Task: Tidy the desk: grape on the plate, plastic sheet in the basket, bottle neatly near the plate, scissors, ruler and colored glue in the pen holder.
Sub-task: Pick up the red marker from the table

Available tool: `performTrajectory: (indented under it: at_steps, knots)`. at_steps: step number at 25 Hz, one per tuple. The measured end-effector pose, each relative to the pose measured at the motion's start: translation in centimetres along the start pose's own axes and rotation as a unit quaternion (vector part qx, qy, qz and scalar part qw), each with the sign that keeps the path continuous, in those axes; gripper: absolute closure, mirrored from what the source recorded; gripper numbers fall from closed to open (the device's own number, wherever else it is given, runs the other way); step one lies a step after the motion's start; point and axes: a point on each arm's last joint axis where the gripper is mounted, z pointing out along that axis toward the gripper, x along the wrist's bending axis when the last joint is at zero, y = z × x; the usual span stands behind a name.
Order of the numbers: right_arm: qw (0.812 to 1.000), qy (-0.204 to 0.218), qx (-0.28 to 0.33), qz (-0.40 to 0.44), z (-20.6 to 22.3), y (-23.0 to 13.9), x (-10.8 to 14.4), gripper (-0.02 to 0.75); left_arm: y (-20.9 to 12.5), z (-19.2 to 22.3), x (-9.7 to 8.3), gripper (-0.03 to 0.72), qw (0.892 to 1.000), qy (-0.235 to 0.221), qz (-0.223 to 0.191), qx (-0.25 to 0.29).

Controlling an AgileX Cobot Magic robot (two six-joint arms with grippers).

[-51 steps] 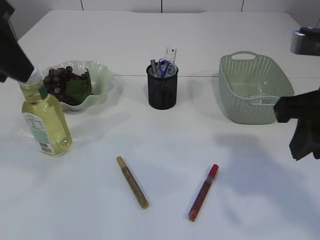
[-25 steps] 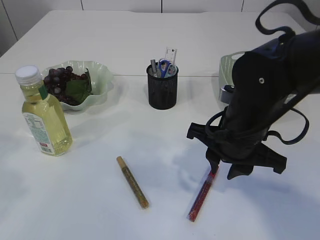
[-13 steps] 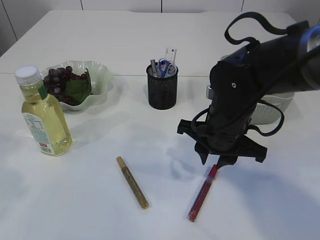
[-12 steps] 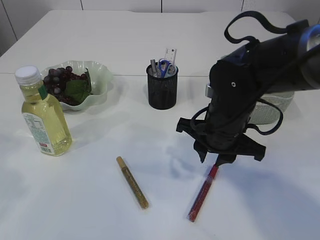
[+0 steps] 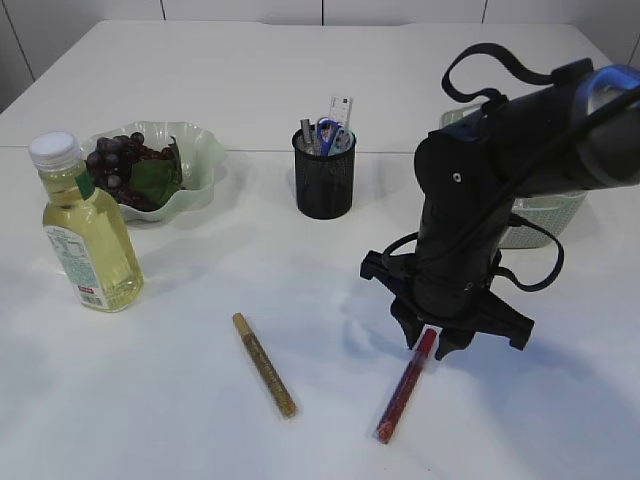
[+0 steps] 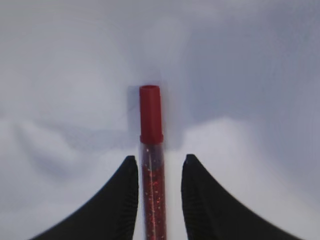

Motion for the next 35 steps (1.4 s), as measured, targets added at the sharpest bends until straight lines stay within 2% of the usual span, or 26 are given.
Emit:
performTrajectory:
  at_steps: [10, 16, 22, 28, 30, 35]
  knots:
    - [1.0, -0.002, 0.016, 0.026, 0.7, 0.6, -0.3, 0.484, 0.0, 0.0, 0.0, 0.409, 1.0, 0.001, 0.0, 0.0]
    - [0.999, 0.024, 0.011, 0.027, 0.7, 0.7, 0.2, 0.484, 0.0, 0.0, 0.0, 0.409, 1.0, 0.001, 0.0, 0.0]
    - [0.999, 0.028, 0.012, 0.023, 0.7, 0.8, 0.2, 0.483, 0.0, 0.0, 0.0, 0.409, 1.0, 0.001, 0.0, 0.0]
    - [0.998, 0.039, 0.031, 0.031, 0.8, 1.9, -0.4, 0.442, 0.0, 0.0, 0.0, 0.409, 1.0, 0.001, 0.0, 0.0]
    - [0.998, 0.036, 0.035, 0.041, 0.9, 2.7, -1.0, 0.434, 0.0, 0.0, 0.0, 0.409, 1.0, 0.001, 0.0, 0.0]
    - [0.997, 0.019, 0.069, 0.027, 1.8, 1.7, -0.8, 0.433, 0.0, 0.0, 0.0, 0.409, 1.0, 0.001, 0.0, 0.0]
